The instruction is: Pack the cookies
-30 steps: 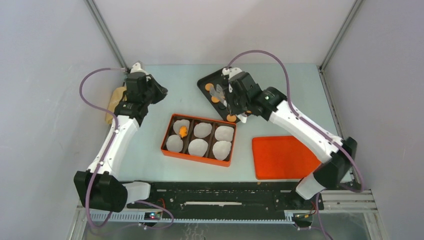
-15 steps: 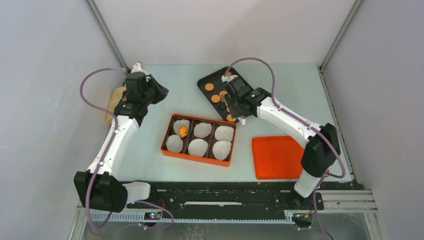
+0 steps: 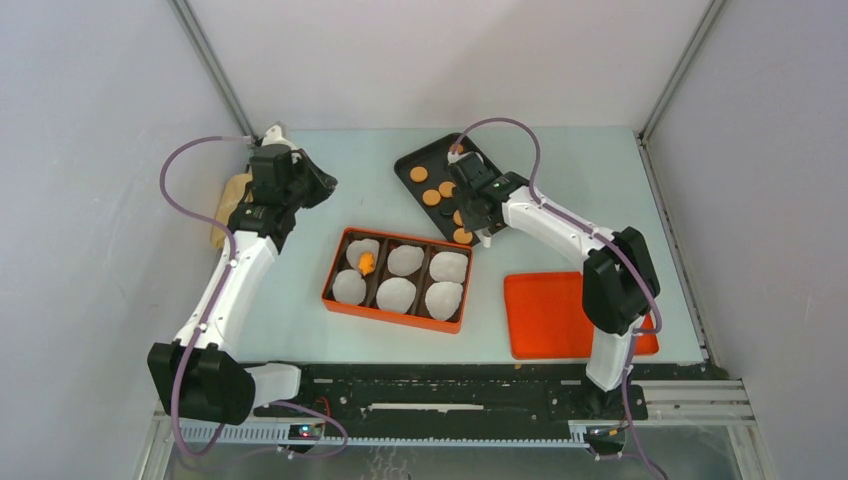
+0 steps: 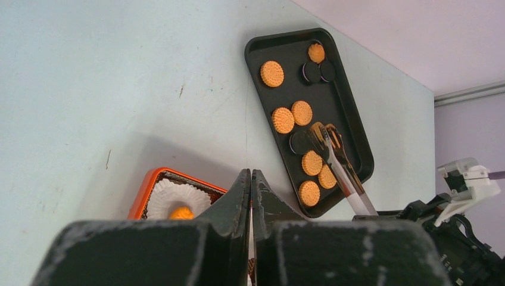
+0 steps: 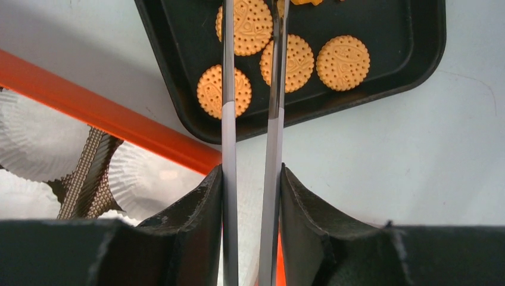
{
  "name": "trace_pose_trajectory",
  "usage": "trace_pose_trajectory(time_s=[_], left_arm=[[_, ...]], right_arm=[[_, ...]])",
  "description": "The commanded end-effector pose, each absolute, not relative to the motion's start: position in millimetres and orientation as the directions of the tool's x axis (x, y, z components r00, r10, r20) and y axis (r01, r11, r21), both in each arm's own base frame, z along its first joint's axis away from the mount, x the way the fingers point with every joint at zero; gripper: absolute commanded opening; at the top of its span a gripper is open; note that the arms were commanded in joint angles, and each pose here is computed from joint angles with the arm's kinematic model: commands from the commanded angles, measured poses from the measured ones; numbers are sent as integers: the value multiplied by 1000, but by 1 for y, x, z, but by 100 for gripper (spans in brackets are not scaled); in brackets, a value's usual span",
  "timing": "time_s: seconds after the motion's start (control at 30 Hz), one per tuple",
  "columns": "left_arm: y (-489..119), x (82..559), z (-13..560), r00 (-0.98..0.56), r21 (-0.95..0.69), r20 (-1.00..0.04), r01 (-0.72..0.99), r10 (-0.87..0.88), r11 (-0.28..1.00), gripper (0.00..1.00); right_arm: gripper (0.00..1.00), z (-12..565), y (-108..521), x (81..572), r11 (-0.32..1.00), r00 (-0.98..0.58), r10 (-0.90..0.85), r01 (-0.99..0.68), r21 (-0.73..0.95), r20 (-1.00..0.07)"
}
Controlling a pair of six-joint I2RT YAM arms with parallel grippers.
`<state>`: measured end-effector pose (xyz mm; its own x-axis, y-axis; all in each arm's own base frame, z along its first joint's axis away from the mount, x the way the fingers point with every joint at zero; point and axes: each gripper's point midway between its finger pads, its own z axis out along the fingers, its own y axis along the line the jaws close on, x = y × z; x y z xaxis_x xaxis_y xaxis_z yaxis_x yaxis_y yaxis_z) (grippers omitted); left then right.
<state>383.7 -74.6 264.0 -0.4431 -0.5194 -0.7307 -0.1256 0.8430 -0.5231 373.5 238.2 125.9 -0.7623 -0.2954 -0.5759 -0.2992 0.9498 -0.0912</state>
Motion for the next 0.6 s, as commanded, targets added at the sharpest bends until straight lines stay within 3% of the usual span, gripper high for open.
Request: trace_pose_trajectory(time_s=[0.0, 0.57], left_arm=[[-73, 381, 279, -409, -526, -752, -100, -517, 845, 6], [-75, 384, 267, -430, -532, -738, -104, -520, 840, 6]], right_arm=[[43, 139, 248, 396, 956, -731, -261, -284, -66, -630], [47, 124, 261, 417, 956, -766, -256, -289, -40, -590]])
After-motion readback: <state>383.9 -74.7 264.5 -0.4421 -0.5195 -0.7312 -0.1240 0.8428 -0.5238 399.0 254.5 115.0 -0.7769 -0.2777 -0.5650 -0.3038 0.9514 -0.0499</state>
